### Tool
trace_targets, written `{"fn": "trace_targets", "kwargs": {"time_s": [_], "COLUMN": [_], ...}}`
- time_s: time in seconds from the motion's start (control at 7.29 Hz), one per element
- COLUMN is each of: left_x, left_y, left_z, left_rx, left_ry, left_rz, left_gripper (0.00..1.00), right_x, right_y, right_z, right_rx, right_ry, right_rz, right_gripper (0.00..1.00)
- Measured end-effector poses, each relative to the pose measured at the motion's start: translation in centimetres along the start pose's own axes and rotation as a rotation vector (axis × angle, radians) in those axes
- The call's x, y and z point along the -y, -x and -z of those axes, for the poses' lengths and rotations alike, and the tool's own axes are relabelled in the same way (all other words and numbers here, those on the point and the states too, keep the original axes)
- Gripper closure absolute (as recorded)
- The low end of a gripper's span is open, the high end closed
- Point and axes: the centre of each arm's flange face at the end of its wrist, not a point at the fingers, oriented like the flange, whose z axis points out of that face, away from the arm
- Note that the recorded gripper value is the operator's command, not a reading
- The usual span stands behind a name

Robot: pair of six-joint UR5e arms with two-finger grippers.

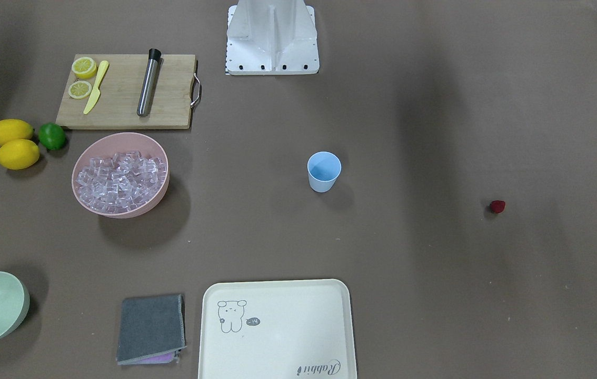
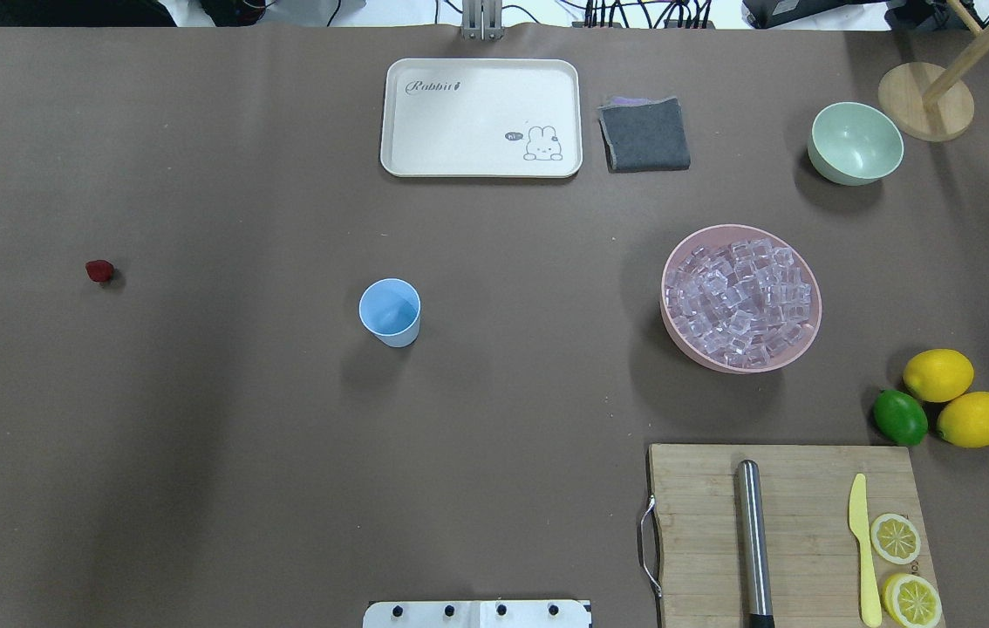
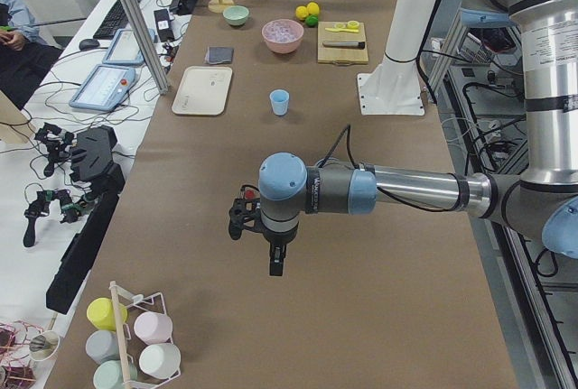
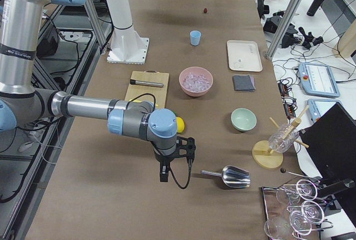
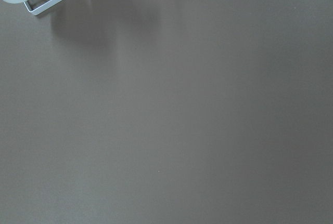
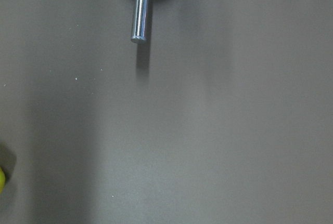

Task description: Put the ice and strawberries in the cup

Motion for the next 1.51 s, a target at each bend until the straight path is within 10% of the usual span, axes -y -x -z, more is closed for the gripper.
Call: {"fn": "trace_targets", "kwargs": {"time_s": [0.69,1.51], "left_x": [1.1,6.3], "left_y": [-0.9,-4.5], "left_z": [0.8,2.6], "left_rx": [-0.004,-0.099], "left_ry": [-0.063,-0.235], "left_rz": [-0.057,-0.269], "left_gripper": [0.01,0.01], "right_x": [0.2,2.1], "right_y": [0.4,3.0], "right_z": [0.5,3.1], "right_rx": [0.001,0.046], "right_ry": [-0.018,-0.197], "right_rz": [0.014,0.080], "right_gripper": [0.00,0.00]}}
